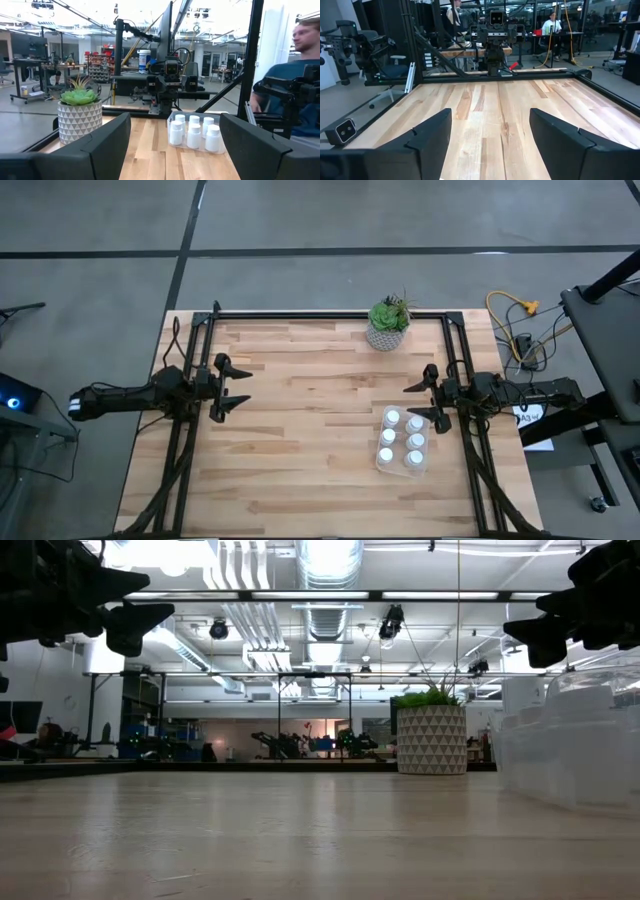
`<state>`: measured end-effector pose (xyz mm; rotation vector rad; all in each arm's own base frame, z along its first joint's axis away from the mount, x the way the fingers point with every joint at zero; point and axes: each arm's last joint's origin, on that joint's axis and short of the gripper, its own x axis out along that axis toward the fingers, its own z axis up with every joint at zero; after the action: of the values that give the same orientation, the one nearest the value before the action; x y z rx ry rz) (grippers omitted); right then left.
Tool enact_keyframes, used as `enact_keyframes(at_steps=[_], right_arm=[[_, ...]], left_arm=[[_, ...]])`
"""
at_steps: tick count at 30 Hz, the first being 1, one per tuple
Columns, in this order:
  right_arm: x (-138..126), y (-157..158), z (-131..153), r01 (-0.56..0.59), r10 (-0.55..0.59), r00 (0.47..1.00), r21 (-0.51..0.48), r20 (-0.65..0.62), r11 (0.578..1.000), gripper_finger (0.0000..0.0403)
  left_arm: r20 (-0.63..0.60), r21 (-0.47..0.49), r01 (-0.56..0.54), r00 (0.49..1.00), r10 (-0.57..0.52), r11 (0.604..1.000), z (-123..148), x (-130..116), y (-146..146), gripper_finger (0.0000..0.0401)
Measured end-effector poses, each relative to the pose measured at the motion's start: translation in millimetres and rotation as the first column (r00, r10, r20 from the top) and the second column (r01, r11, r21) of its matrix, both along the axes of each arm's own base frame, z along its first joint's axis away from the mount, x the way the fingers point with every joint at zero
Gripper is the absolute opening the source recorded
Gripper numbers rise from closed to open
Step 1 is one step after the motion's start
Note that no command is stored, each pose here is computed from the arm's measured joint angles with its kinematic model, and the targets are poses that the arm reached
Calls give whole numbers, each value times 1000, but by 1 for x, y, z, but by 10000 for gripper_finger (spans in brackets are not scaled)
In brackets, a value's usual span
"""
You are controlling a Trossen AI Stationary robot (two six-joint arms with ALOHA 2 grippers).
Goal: Pick and place pill bottles into a basket
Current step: Return to Home Position
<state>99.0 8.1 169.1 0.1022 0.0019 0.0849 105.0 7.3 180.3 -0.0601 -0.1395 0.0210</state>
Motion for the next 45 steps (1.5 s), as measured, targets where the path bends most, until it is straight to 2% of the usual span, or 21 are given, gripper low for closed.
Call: enact_keyframes(at_steps=[10,23,37,45], right_arm=[[0,0,0,0,0,1000,1,0,1000,268],[0,0,0,0,0,1000,0,0,1000,253],[0,0,0,0,0,1000,1,0,1000,268],[0,0,0,0,0,1000,0,1,1000,259]], left_arm=[[-1,0,0,1000,0,1000,0,0,0,287],[-2,0,0,1000,0,1000,0,0,0,287],[0,0,0,1000,0,1000,0,0,0,287],[-1,0,0,1000,0,1000,0,0,0,287]])
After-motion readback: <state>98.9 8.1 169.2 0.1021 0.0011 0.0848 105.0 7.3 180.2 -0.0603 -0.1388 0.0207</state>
